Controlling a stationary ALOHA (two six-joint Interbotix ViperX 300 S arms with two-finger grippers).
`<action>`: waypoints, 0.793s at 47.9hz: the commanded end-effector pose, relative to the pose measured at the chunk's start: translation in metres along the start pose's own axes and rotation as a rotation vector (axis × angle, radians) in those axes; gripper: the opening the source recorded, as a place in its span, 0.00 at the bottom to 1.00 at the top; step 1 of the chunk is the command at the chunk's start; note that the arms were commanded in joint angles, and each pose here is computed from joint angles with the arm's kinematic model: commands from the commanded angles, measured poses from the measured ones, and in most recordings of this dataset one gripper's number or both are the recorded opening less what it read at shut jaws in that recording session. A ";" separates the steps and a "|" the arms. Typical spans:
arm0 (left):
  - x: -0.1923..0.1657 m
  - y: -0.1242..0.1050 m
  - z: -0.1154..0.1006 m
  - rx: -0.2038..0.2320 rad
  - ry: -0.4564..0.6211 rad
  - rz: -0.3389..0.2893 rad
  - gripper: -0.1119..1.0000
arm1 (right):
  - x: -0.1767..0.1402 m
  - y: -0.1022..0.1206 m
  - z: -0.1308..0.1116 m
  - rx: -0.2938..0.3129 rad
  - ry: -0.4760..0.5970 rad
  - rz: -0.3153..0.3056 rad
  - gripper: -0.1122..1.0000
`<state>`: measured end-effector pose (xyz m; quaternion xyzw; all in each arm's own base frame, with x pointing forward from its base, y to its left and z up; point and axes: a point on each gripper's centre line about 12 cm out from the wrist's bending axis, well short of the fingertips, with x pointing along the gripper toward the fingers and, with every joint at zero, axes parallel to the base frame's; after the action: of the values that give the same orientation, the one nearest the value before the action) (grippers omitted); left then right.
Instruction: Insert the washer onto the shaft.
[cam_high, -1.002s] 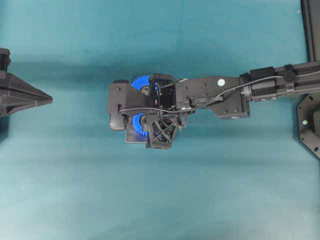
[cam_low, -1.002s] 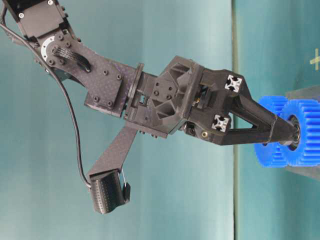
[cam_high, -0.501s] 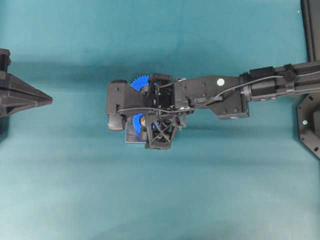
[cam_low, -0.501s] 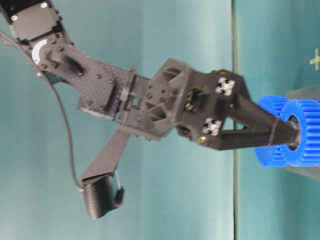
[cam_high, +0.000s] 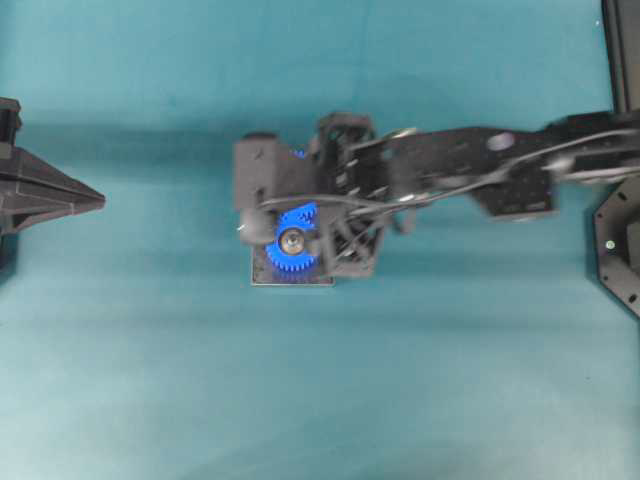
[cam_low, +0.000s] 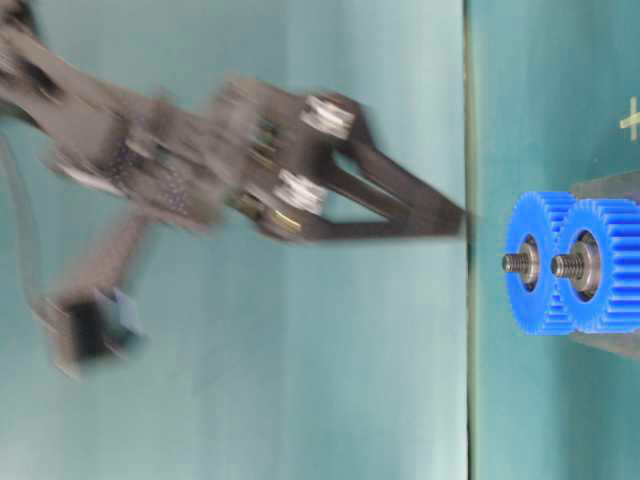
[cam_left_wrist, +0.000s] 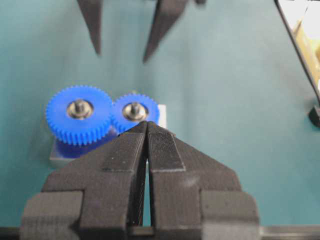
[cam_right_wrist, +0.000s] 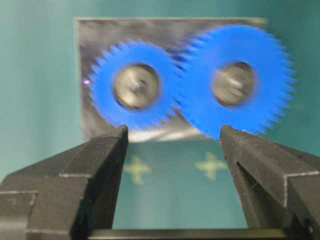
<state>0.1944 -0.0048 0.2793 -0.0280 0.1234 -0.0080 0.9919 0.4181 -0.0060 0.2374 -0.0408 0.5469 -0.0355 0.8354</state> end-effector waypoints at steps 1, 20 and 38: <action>0.000 -0.001 0.010 0.006 -0.026 -0.003 0.11 | -0.030 -0.008 0.001 0.013 -0.068 -0.008 0.79; 0.000 -0.001 0.008 0.006 -0.026 -0.003 0.11 | -0.054 -0.014 -0.042 0.034 -0.065 -0.016 0.79; 0.000 -0.001 0.008 0.006 -0.027 -0.003 0.11 | -0.070 -0.023 -0.076 0.068 -0.086 -0.082 0.79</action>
<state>0.1945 -0.0051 0.2796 -0.0272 0.1219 -0.0089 0.9921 0.3258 -0.0224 0.2591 -0.0366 0.5285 -0.0786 0.8445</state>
